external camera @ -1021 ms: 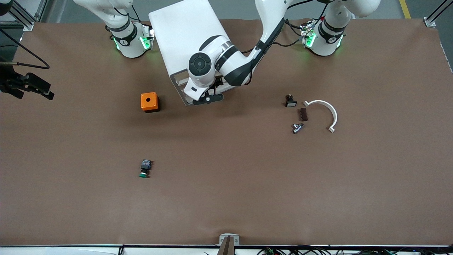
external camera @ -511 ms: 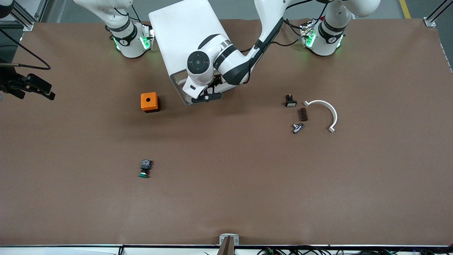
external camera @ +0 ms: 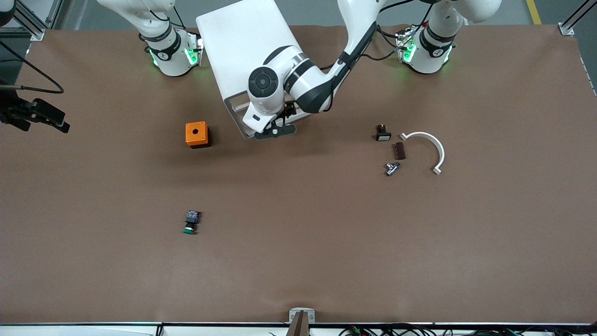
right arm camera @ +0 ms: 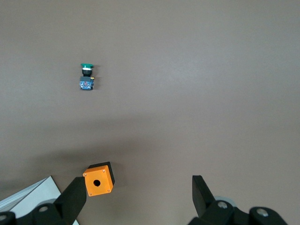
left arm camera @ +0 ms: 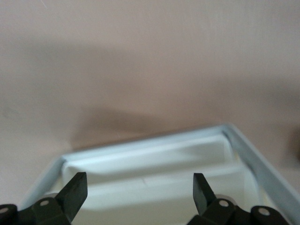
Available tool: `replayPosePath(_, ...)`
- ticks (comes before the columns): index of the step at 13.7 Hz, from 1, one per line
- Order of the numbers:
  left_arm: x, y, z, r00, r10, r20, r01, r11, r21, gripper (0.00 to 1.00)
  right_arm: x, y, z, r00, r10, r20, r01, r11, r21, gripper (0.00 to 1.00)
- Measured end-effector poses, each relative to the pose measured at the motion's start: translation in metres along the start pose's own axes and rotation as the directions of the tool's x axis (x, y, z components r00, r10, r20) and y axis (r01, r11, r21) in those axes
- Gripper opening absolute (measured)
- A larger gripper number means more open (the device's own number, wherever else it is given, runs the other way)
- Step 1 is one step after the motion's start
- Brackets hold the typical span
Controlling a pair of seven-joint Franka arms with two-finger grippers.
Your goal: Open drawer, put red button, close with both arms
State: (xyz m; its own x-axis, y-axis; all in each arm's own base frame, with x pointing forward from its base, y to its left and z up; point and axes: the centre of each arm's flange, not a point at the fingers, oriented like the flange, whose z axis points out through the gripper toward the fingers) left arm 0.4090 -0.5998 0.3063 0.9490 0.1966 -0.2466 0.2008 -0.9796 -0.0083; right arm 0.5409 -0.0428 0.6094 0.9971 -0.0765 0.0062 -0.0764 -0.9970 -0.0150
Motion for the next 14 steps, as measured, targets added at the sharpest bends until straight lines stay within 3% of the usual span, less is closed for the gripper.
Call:
replayPosePath(4, 0.074, -0.044, -0.063, 0.993, -0.106, -0.057, 0.102, 0.993, -0.063, 1.00, 0.000, 0.000, 0.000, 1.000, -0.002, -0.003, 0.002, 1.000, 0.000, 1.00)
replayPosePath(9, 0.162, -0.147, -0.180, 0.955, -0.265, -0.134, 0.246, 0.959, -0.143, 1.00, 0.002, -0.003, -0.005, 0.999, -0.018, -0.032, 0.017, 1.000, -0.023, 1.00)
replayPosePath(11, 0.180, -0.199, -0.225, 0.939, -0.301, -0.166, 0.283, 0.951, -0.123, 1.00, 0.002, -0.008, -0.005, 0.999, -0.029, -0.033, 0.028, 0.999, -0.037, 1.00)
replayPosePath(14, 0.186, -0.276, -0.287, 0.948, -0.248, -0.199, 0.240, 0.969, -0.063, 1.00, 0.002, -0.020, -0.006, 0.998, -0.051, -0.034, 0.049, 0.998, -0.040, 1.00)
